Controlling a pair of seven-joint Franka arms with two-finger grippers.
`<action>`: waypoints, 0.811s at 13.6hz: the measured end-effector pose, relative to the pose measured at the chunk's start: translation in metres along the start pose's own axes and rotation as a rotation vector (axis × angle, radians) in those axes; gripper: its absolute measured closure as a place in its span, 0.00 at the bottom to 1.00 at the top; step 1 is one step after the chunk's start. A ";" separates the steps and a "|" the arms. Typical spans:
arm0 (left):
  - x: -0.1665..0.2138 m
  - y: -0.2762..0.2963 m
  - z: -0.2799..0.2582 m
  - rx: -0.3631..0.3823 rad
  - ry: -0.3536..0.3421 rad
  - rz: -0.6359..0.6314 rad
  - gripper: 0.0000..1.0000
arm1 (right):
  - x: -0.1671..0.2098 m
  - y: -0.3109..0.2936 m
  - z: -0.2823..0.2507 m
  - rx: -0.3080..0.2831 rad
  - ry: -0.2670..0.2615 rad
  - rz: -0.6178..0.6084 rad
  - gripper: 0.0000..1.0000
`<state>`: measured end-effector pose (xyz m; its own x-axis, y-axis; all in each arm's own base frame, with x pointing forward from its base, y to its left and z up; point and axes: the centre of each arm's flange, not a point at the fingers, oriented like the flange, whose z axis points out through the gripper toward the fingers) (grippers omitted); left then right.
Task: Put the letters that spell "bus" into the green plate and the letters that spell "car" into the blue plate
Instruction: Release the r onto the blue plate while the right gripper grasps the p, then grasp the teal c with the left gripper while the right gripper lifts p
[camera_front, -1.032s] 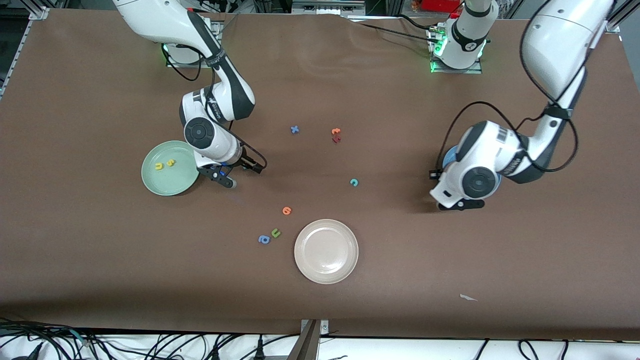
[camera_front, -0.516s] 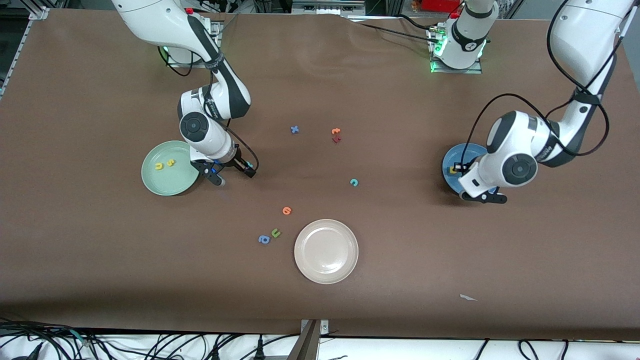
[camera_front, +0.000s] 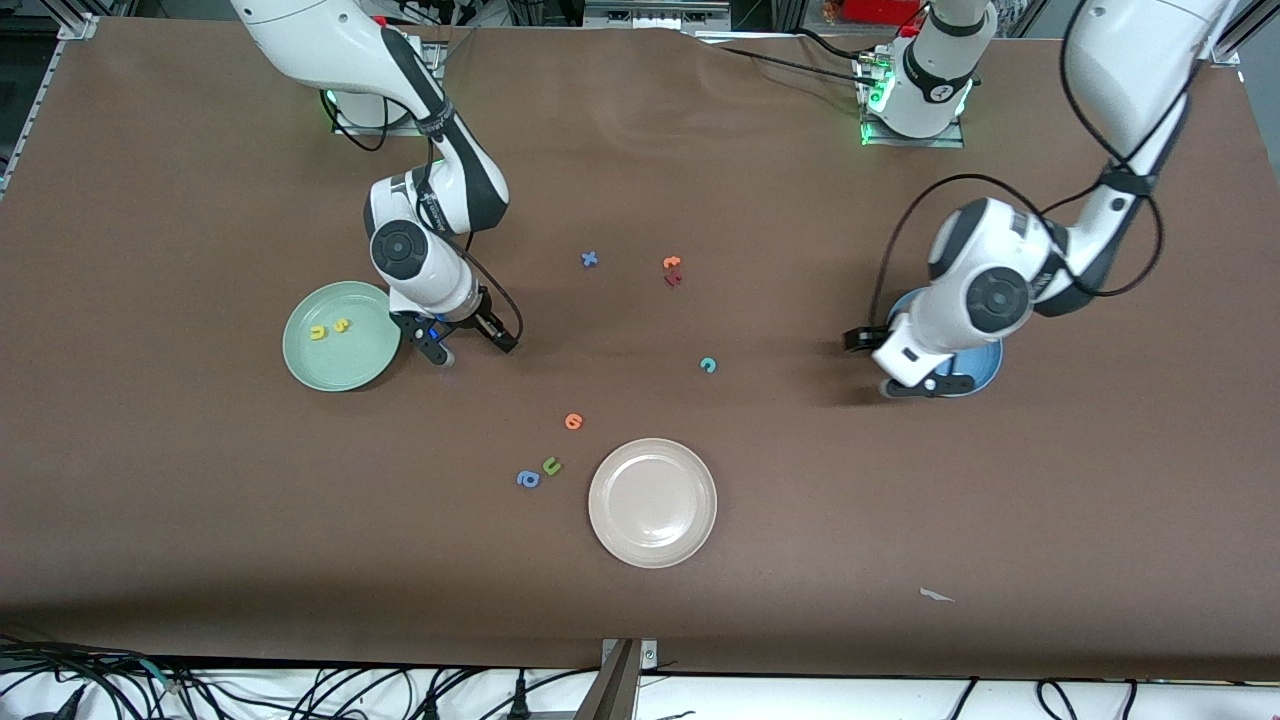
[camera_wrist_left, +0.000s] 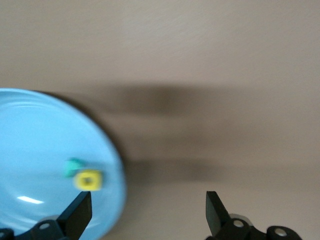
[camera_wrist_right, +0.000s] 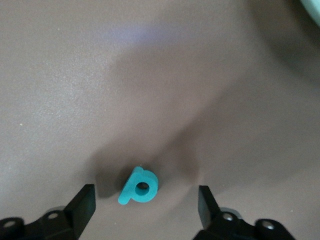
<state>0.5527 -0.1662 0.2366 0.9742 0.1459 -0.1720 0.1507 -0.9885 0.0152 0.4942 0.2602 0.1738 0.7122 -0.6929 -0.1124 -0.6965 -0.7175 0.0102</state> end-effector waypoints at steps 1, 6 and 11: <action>-0.008 0.027 0.004 -0.026 0.026 -0.048 0.00 | -0.001 0.000 0.000 0.000 -0.001 0.001 0.09; -0.051 0.128 0.029 -0.150 0.083 -0.270 0.00 | -0.001 0.000 0.001 -0.002 -0.001 0.000 0.39; -0.052 0.181 0.051 -0.129 0.167 -0.395 0.00 | -0.002 -0.002 -0.002 0.005 0.001 -0.041 0.74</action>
<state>0.5204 -0.3545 0.1982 0.8498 0.5263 -0.0282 0.5261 -0.8439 0.1047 0.4942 0.2627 0.1759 0.7402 -0.6630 -0.1119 -0.6672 -0.7449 0.0001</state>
